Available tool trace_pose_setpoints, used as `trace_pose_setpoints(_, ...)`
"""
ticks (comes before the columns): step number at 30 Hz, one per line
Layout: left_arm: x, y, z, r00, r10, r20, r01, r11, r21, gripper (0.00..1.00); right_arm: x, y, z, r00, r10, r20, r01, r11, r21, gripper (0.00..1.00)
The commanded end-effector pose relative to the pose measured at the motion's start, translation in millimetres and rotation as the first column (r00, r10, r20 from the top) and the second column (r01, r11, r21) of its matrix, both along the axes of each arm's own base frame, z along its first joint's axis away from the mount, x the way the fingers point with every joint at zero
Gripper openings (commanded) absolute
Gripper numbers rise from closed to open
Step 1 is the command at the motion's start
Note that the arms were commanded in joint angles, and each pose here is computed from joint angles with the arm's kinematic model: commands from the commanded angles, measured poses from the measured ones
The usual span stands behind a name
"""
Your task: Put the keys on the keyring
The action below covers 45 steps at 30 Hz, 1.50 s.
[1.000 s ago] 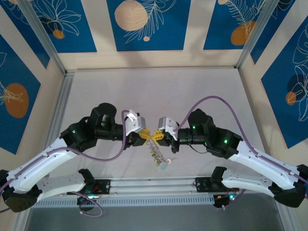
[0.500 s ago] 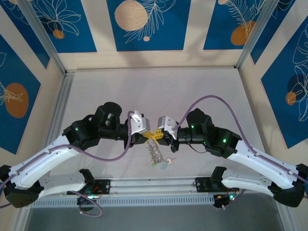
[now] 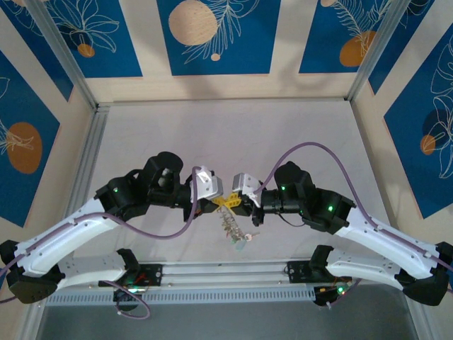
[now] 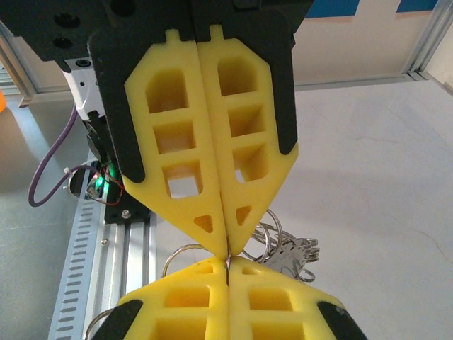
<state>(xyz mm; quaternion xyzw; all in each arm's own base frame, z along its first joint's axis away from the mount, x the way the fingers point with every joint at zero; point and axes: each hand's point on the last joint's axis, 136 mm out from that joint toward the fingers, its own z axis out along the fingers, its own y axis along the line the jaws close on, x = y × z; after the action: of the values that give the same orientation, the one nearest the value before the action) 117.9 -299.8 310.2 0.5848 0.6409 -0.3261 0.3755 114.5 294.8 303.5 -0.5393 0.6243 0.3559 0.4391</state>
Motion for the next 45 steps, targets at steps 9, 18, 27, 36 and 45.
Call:
trace_pose_setpoints(9,0.2,5.2,-33.0,1.000,-0.002,-0.012,0.003,0.988,0.154,0.00,-12.9,6.2,69.0,0.986,0.068,0.152,-0.099,0.974,0.203,0.00)
trace_pose_setpoints(18,8.9,6.5,1.0,0.996,0.071,0.058,-0.071,0.997,-0.003,0.00,-13.6,3.2,65.5,0.988,0.060,0.142,-0.089,0.975,0.205,0.11)
trace_pose_setpoints(27,9.9,5.2,17.5,0.995,0.086,0.053,-0.081,0.993,-0.087,0.00,-5.4,-11.9,57.2,0.992,-0.024,0.123,-0.001,0.979,0.202,0.17)
trace_pose_setpoints(36,7.3,3.7,30.3,0.997,0.077,0.020,-0.073,0.985,-0.155,0.00,-6.7,-14.9,32.0,0.997,-0.018,0.074,0.008,0.990,0.141,0.23)
trace_pose_setpoints(45,-0.8,4.7,40.5,1.000,0.023,-0.012,-0.025,0.978,-0.209,0.00,-0.7,-13.7,17.6,0.998,-0.030,0.055,0.024,0.993,0.117,0.24)
